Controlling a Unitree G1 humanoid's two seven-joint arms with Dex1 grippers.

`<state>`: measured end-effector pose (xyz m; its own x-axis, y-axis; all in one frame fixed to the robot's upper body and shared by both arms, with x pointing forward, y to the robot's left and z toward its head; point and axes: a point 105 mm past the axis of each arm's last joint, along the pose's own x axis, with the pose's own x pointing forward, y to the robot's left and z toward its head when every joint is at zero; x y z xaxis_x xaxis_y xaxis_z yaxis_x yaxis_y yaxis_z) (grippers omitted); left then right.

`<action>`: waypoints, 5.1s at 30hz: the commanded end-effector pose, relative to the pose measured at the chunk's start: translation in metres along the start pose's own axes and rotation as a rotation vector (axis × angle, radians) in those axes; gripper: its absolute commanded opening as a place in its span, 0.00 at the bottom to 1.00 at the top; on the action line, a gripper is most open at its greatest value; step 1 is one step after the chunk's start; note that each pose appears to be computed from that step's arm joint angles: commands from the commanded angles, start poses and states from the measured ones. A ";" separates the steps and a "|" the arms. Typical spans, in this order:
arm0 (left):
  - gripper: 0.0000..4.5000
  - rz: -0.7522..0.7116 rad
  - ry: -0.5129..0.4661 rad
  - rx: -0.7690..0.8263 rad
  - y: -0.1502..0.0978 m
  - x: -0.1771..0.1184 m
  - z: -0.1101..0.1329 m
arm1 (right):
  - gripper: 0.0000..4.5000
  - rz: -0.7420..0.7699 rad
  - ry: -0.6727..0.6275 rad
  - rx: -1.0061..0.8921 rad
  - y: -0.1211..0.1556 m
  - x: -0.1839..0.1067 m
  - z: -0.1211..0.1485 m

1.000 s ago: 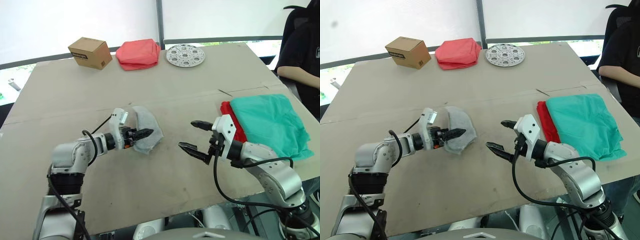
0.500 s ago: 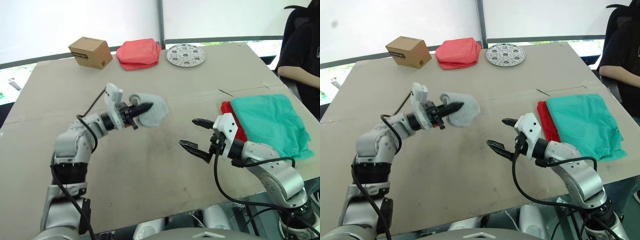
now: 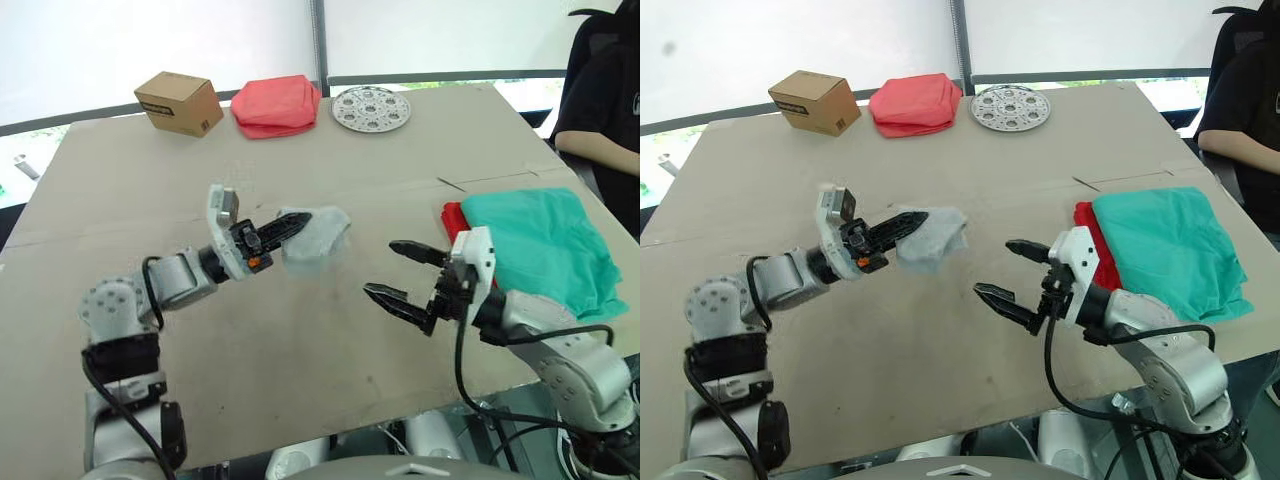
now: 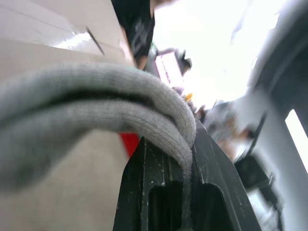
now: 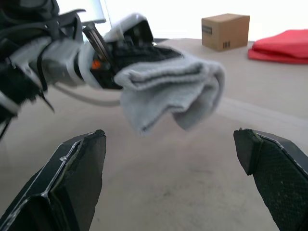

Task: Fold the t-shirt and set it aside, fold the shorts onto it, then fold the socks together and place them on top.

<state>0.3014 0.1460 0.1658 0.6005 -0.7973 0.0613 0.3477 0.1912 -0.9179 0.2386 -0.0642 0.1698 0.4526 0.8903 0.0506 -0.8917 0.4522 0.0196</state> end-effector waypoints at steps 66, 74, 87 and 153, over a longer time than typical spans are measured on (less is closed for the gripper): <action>0.99 0.322 0.387 2.364 0.057 -0.083 0.079 | 1.00 -0.029 0.029 -0.110 -0.008 0.015 -0.010; 0.99 0.325 0.323 2.378 0.069 -0.060 0.076 | 1.00 -0.041 0.035 -0.122 -0.009 0.014 -0.009; 0.38 0.448 0.531 2.170 0.118 -0.037 0.070 | 1.00 -0.046 0.037 -0.127 -0.009 0.015 -0.010; 0.97 0.454 0.364 1.269 0.044 -0.159 -0.065 | 1.00 0.605 0.289 -0.385 0.017 0.170 -0.046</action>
<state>0.1726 0.2428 0.0850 0.6758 -0.5979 -0.4311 0.6961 0.7100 0.1066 0.3074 0.0895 0.1231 -0.0420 0.9427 -0.3310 -0.9696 -0.1183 -0.2140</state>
